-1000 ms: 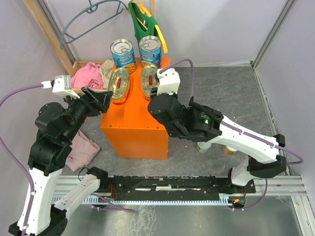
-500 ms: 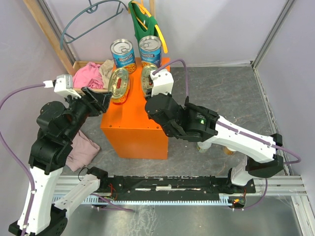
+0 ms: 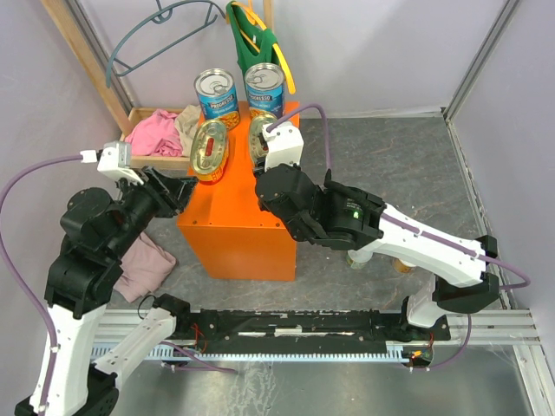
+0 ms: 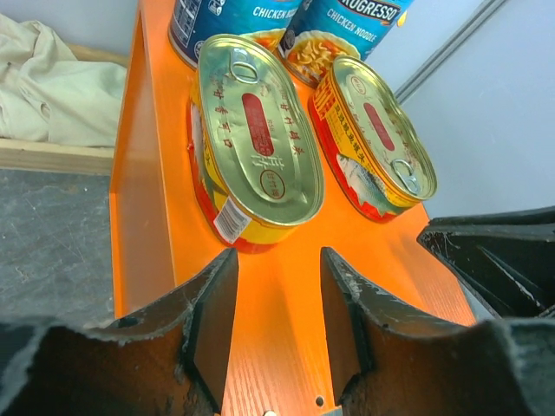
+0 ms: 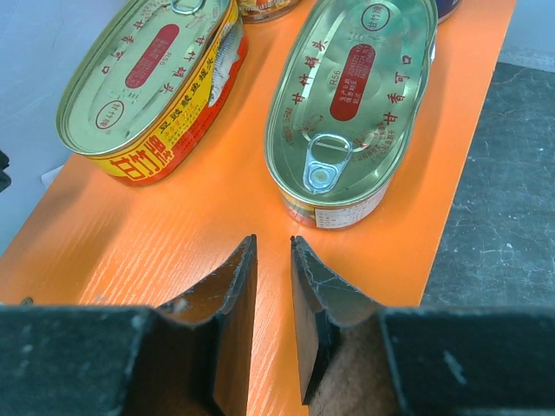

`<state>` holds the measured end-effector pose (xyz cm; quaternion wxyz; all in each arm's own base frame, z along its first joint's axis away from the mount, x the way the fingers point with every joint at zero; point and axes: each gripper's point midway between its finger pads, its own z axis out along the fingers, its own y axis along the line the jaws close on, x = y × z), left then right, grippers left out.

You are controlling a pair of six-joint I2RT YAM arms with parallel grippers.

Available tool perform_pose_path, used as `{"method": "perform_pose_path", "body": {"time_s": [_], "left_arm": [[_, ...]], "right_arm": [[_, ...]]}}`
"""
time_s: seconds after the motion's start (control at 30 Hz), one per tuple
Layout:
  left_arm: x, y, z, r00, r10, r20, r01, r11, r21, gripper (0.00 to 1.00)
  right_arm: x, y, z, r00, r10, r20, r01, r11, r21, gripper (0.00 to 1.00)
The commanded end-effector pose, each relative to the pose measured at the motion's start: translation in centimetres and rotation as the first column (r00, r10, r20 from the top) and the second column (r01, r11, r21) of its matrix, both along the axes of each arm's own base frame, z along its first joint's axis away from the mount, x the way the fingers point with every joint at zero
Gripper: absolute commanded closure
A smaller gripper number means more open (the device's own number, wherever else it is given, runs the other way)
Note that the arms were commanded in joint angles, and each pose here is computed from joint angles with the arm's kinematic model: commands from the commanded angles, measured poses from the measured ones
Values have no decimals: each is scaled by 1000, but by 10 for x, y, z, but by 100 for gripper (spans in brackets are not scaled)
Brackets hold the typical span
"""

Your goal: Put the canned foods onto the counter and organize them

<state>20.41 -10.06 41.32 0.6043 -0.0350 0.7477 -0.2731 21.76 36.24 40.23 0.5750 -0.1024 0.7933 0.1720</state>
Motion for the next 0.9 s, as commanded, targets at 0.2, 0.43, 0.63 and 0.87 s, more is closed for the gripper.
{"method": "perform_pose_path", "body": {"time_s": [0.2,0.43,0.63,0.87], "left_arm": [[0,-10,-9,998,-66,7,66,998,19,69],[10,-20,-12,996,-91,2,91,996,7,70],[18,-23,-17,995,-95,-8,95,995,6,71],[24,-24,-22,996,-85,-16,85,996,7,70]], "right_arm": [[-2,-14,33,999,-6,42,2,997,81,71],[-1,-29,39,998,-37,60,32,996,86,71],[0,-42,40,996,-62,68,57,995,85,71],[2,-58,39,994,-89,66,83,992,91,70]]}}
